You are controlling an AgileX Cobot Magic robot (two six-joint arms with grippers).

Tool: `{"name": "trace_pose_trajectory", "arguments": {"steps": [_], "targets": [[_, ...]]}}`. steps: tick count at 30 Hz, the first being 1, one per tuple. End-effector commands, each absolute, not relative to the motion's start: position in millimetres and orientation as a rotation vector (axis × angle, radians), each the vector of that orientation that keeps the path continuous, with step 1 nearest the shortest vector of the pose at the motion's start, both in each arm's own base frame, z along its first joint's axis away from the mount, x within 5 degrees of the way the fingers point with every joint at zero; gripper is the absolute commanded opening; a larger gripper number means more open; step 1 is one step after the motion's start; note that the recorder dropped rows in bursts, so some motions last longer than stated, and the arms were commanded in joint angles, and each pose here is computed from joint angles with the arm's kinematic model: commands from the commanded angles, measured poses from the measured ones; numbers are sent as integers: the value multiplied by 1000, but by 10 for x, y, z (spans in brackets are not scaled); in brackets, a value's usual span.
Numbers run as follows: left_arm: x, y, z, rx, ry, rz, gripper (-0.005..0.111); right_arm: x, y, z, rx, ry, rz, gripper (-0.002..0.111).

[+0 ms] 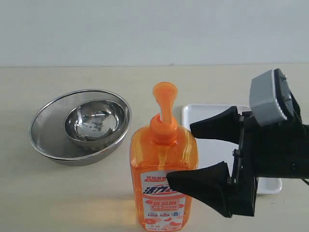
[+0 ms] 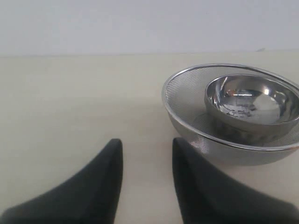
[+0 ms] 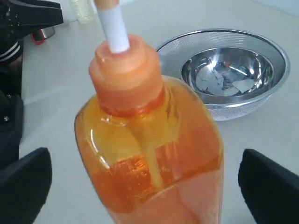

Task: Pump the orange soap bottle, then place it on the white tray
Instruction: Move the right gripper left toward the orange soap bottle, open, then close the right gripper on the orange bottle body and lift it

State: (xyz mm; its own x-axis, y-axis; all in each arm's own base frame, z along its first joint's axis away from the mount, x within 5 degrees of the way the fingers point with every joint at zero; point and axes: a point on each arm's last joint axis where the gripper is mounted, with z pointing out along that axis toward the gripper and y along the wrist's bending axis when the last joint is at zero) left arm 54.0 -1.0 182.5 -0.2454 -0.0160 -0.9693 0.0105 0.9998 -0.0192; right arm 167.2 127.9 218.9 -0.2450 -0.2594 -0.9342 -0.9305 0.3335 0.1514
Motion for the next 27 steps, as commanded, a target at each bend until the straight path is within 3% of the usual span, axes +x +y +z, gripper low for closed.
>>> {"name": "trace_pose_trajectory", "arguments": {"steps": [1,11,15,17,21,22,27], "targets": [[541,-7,1848,-8,1798,-24,33,1800,1356,2132,-1084,1736,977,105],[541,-7,1848,-8,1798,-24,33,1889,1652,1985,-1203,1831,828,102],[541,-7,1848,-8,1798,-24,33,1884,1656,1989,-1203,1828,839,74],[541,-7,1848,-8,1798,-24,33,1884,1656,1989,-1202,1829,840,44],[541,-7,1848,-8,1798,-24,33,1876,1662,1995,-1204,1822,853,4],[541,-7,1848,-8,1798,-24,33,1873,1666,2000,-1204,1819,862,0],[541,-7,1848,-8,1798,-24,33,1890,1673,2021,-1201,1812,859,3]]}}
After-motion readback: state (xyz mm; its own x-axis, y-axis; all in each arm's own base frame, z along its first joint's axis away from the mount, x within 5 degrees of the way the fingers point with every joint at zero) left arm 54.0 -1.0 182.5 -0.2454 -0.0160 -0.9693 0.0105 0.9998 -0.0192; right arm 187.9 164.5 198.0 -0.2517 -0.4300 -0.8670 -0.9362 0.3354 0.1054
